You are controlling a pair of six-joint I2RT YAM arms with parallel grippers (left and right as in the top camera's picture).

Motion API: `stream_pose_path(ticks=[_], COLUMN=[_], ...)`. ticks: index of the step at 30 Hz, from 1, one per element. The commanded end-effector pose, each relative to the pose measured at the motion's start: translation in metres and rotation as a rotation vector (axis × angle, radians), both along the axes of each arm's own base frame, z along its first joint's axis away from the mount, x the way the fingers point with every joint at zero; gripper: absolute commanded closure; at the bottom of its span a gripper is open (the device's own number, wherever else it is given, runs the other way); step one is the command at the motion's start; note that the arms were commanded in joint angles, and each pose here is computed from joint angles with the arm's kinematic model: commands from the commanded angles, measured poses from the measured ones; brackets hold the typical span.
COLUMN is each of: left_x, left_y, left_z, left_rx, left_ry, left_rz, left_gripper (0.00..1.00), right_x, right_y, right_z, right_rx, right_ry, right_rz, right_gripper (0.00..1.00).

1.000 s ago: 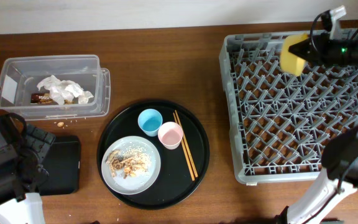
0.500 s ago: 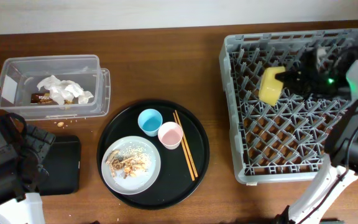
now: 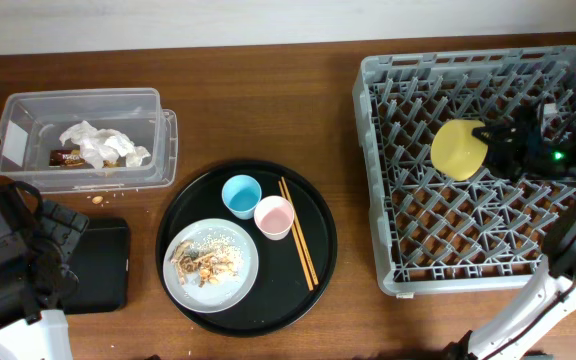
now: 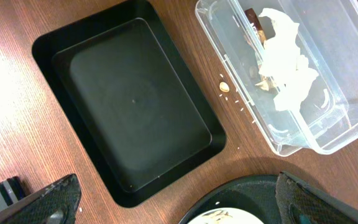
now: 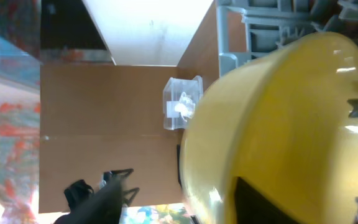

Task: Sort waste into correct bins and load items into the dishwasher rack

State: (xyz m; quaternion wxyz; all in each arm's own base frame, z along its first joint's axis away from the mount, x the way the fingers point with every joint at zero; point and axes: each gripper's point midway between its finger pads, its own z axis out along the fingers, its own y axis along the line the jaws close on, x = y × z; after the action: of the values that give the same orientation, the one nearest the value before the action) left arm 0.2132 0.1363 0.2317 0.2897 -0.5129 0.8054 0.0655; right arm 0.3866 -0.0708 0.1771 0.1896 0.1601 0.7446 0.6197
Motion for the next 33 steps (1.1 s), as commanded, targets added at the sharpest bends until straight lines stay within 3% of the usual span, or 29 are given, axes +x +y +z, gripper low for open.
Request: stream_pose_path(ticks=[1,5,6,13,16,19,21,26,29,30,31,32,33], left_x=[-0.001,-0.001,-0.001,-0.001,-0.001,-0.001,-0.001,-0.001,-0.001,-0.001,-0.001,-0.001,-0.001], left_y=[0.001,0.001,0.001,0.001,0.001,0.001,0.001,0.001,0.001,0.001,0.001,0.001,0.001], left_z=[0.002,0.002,0.002,0.002,0.002,0.002,0.002,0.002,0.002,0.002,0.002,0.002,0.002], left_rx=[0.002,0.002,0.002,0.002,0.002,0.002,0.002,0.002,0.002,0.002,0.002,0.002,0.002], left_ry=[-0.006,-0.006,-0.006,-0.006,-0.006,-0.006,-0.006,-0.006,-0.006,-0.006,-0.006,-0.006,-0.006], left_rz=[0.008,0.008,0.008,0.008,0.008,0.008,0.008,0.008,0.008,0.008,0.008,0.008,0.008], left_gripper=[0.01,0.01,0.01,0.01,0.01,0.01,0.01,0.01,0.01,0.01,0.01,0.01,0.01], right_x=[-0.02,-0.044,-0.049,-0.066,-0.063,-0.06,-0.056,-0.033,-0.014,-0.009,-0.006,-0.005,-0.002], right_y=[-0.015,-0.031,-0.033,-0.036,-0.047,-0.034,-0.018,0.079,0.058,0.043,0.03,0.02,0.011], right_z=[0.047,0.084,0.089,0.1,0.077,0.074,0.079,0.098,0.078,0.067,0.057,0.047,0.036], right_rx=[-0.108,-0.206,-0.227,-0.432,-0.629,-0.804,-0.861,-0.976,-1.155,-1.201,-1.234,-1.254,-1.267], right_ry=[-0.094,-0.128,-0.132,-0.07,0.134,0.222,0.216,-0.025,0.089,0.162,0.224,0.278,0.335], right_rz=[-0.051,-0.125,-0.136,-0.161,-0.21,-0.218,-0.207,-0.002,-0.109,-0.168,-0.204,-0.228,-0.249], right_gripper=[0.28,0.03,0.01,0.01,0.01,0.01,0.01,0.01,0.01,0.09,0.33,0.69,0.88])
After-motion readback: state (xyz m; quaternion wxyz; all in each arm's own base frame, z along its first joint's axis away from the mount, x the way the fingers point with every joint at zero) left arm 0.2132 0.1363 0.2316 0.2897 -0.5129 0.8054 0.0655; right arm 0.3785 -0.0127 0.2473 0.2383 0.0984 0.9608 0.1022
